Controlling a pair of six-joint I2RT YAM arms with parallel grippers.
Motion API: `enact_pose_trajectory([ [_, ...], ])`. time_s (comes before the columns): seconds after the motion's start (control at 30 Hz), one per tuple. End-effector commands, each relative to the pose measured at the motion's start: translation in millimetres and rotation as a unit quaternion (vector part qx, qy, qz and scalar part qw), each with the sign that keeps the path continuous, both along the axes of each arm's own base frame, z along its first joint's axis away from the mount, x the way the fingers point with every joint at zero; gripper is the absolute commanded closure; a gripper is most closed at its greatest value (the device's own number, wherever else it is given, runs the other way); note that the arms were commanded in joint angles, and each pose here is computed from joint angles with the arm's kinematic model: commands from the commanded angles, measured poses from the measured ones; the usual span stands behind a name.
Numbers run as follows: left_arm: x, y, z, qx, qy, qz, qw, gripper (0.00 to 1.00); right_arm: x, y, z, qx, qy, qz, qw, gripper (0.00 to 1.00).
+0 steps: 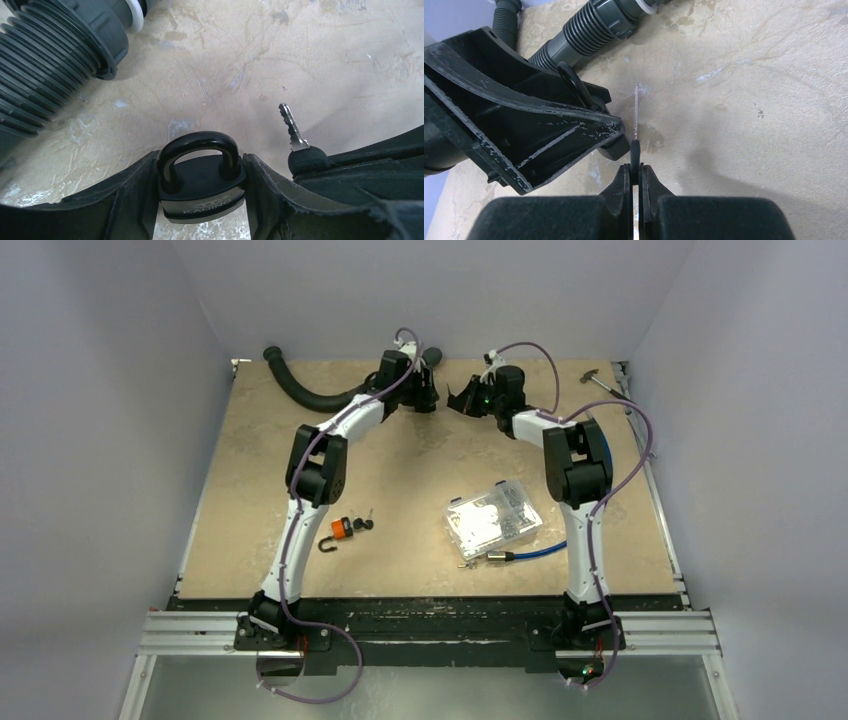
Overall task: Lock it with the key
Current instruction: Place the lock at the center of the board.
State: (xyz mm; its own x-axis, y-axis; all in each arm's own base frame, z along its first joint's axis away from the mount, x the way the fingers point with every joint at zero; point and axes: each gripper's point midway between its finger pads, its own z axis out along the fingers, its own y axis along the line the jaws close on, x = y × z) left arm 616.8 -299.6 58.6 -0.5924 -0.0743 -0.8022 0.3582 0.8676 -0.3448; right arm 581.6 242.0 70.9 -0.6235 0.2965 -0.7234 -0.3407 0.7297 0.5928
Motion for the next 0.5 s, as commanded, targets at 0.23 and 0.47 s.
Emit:
enact_pose_trajectory([
  [0.23,20,-8,24,0.002,-0.062,0.008,0.998,0.83,21,6,20,0.035,-0.030,-0.006,0.999,1.00],
  [0.47,18,-3,8,0.010,-0.042,0.022,0.999,0.73,23,1,10,0.035,-0.018,-0.030,0.999,1.00],
])
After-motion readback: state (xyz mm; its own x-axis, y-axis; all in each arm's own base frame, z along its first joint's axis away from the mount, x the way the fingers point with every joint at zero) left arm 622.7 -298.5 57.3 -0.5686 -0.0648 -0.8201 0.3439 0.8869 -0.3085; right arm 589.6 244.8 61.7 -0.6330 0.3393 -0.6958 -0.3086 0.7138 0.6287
